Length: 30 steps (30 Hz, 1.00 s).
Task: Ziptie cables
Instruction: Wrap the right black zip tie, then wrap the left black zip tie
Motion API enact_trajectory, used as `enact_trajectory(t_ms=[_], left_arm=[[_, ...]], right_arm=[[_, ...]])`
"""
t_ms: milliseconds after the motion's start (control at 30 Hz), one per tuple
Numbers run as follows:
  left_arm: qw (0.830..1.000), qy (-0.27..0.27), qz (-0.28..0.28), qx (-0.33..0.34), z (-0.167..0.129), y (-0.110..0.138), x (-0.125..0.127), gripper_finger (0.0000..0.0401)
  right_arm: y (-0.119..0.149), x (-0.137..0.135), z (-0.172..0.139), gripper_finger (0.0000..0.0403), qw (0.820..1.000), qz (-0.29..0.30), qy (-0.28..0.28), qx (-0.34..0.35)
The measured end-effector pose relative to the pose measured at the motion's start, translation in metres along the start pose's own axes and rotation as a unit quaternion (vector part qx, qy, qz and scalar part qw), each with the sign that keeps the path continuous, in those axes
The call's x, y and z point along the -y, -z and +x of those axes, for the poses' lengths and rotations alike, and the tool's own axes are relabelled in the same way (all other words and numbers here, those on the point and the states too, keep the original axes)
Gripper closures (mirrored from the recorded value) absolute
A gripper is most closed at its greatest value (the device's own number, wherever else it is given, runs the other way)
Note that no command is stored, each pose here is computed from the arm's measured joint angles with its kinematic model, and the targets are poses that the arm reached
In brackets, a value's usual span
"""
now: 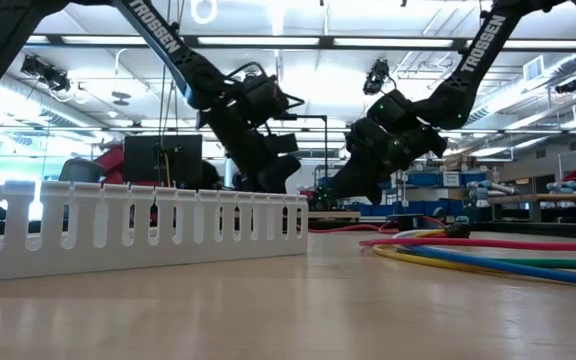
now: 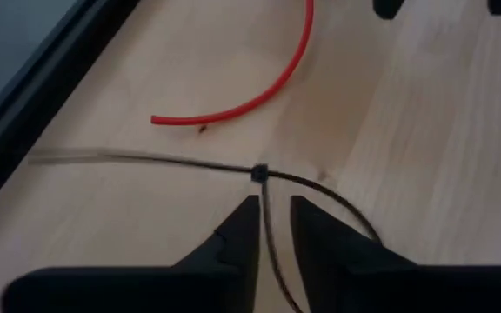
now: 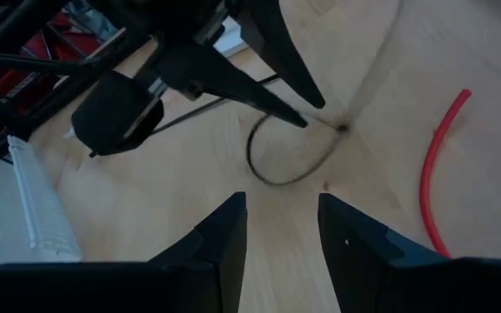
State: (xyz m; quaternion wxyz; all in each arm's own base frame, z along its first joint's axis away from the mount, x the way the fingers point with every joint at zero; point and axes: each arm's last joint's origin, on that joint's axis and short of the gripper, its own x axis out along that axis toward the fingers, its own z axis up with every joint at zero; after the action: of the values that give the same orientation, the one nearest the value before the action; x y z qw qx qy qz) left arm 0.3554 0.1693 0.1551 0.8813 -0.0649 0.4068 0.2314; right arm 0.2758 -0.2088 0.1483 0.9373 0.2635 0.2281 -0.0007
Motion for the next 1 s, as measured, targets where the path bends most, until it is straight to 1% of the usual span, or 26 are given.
enact_trajectory(t_ms=[100,200,267,367,467,533,600,700,833,1000], left_arm=[[1.000,-0.001,0.003,-0.015,-0.001,0.000,0.000,0.0287],[1.000,-0.005,0.002,-0.026,-0.001,0.002,0.000,0.0267],[0.999,-0.004,-0.007,-0.033,-0.001,0.004,0.000,0.0264],[0.999,0.006,-0.004,-0.042,-0.005,0.005,0.006,0.0265],[0.999,-0.017,0.012,-0.029,-0.012,0.004,0.014,0.0268],[0.999,-0.046,0.022,-0.009,-0.019,0.005,0.019,0.0269],[0.997,-0.067,0.023,0.025,-0.030,0.007,0.023,0.0270],[0.995,-0.058,0.006,0.077,-0.050,0.015,0.030,0.0270],[0.993,-0.040,-0.007,0.109,-0.073,0.042,0.038,0.0270],[0.987,-0.005,-0.019,0.161,-0.103,0.070,0.049,0.0270]], right_arm=[[0.000,0.000,0.000,0.0270,1.000,-0.002,0.000,0.000],[0.000,-0.001,0.000,0.0270,1.000,-0.003,-0.001,-0.001],[0.001,-0.001,0.001,0.0270,1.000,0.000,-0.003,-0.006],[0.003,-0.004,0.003,0.0270,1.000,-0.004,-0.021,-0.016],[0.004,-0.006,0.004,0.0270,0.999,-0.013,-0.041,-0.022],[0.005,-0.007,0.004,0.0270,0.999,-0.015,-0.043,-0.024],[0.006,-0.006,0.004,0.0270,0.999,-0.012,-0.045,-0.027],[0.015,-0.007,0.002,0.0270,0.998,-0.003,-0.058,-0.036],[0.031,-0.008,0.001,0.0274,0.995,0.013,-0.080,-0.055],[0.046,-0.018,-0.001,0.0279,0.994,0.018,-0.089,-0.062]])
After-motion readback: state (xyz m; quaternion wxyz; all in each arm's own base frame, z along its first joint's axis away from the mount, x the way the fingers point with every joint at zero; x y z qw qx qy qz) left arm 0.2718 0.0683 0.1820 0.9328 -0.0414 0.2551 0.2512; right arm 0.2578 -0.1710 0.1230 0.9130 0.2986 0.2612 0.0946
